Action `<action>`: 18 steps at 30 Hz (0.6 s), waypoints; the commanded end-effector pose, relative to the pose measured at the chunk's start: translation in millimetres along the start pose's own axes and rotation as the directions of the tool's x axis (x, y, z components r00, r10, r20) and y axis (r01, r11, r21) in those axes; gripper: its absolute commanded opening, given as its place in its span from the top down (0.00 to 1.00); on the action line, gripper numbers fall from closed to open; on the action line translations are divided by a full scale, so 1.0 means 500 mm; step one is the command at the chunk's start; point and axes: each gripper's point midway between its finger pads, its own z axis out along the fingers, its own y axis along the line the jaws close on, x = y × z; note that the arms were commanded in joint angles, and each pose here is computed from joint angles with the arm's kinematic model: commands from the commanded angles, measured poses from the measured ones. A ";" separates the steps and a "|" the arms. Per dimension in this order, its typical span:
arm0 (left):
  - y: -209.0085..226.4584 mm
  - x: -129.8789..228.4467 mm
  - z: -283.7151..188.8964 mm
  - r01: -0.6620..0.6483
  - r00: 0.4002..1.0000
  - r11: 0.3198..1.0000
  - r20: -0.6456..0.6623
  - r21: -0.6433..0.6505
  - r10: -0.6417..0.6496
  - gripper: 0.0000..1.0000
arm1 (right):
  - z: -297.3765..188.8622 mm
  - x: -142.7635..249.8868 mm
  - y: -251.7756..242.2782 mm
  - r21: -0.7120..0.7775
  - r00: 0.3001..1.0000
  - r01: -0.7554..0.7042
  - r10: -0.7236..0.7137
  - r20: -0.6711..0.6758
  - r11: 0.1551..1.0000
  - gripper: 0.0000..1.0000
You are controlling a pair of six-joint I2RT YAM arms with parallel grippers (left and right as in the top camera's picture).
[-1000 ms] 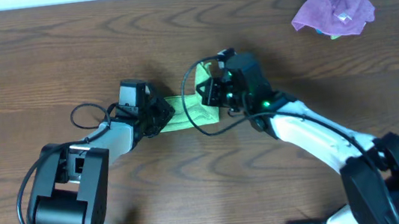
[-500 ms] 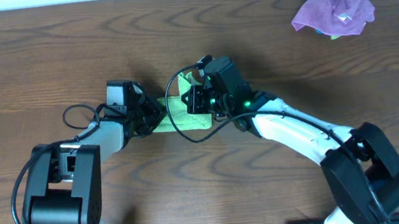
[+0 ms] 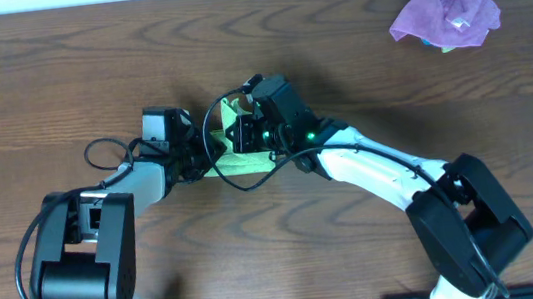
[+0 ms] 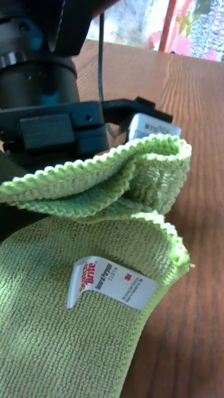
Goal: Fold the cloth
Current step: 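Fold the right end of the strip left onto the left end with the right gripper, then press the folded towel down with the right gripper, then release and withdraw right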
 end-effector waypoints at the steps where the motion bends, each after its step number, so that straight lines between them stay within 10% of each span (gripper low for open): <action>1: 0.003 0.005 0.006 -0.033 0.999 0.999 -0.024 0.007 0.033 0.94 | 0.002 -0.001 0.014 -0.007 1.000 0.022 -0.022 -0.004 1.000 0.99; 18: -0.047 -0.003 -0.088 -0.246 0.968 0.968 0.023 -0.055 0.248 0.94 | 0.004 0.009 0.014 0.001 0.999 0.035 -0.035 -0.016 0.999 0.99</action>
